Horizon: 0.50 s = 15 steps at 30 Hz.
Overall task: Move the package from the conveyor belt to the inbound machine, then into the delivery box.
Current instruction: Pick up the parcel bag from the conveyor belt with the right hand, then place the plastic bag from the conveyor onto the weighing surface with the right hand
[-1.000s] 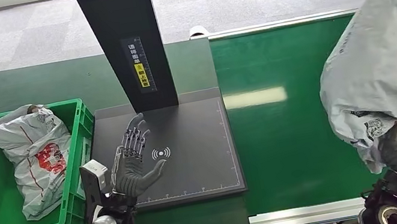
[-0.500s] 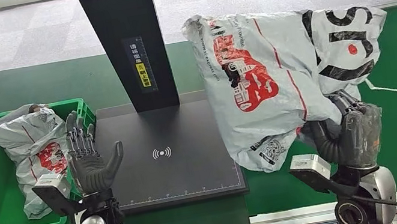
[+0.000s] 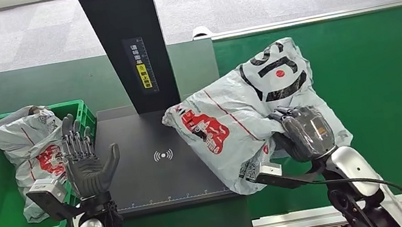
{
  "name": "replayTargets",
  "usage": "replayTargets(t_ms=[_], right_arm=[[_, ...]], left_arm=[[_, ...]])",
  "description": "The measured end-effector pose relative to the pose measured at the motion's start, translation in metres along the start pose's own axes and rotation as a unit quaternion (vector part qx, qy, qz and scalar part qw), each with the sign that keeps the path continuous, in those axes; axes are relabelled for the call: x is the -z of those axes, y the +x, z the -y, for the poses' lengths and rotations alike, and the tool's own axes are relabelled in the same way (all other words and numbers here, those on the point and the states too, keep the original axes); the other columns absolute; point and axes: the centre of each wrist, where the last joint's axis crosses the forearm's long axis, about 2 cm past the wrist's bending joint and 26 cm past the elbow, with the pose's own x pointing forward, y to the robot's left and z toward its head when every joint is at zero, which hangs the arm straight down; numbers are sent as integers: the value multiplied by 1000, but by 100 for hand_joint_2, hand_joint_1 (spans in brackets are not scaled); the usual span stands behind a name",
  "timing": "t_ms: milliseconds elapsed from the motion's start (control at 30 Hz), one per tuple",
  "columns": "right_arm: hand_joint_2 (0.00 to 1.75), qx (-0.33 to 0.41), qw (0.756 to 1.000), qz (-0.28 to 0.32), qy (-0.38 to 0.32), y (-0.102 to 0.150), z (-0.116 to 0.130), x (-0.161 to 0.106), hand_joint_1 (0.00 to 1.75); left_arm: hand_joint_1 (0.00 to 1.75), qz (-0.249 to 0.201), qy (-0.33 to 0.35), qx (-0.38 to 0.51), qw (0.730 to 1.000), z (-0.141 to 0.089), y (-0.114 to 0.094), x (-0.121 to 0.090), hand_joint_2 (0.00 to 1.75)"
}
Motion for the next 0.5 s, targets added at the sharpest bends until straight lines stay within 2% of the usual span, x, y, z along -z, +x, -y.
replayTargets(t_ms=[200, 333, 500], right_arm=[[175, 7, 997, 35, 65, -12, -4, 10, 175], [175, 19, 991, 77, 104, -13, -16, 34, 175], [175, 37, 986, 99, 128, 1, -39, 68, 175]], left_arm=[[0, -1, -9, -6, 1000, 2, -2, 3, 175], [0, -1, -18, -15, 1000, 9, -2, 5, 175], [0, -3, -33, -22, 999, 17, -3, 6, 175]])
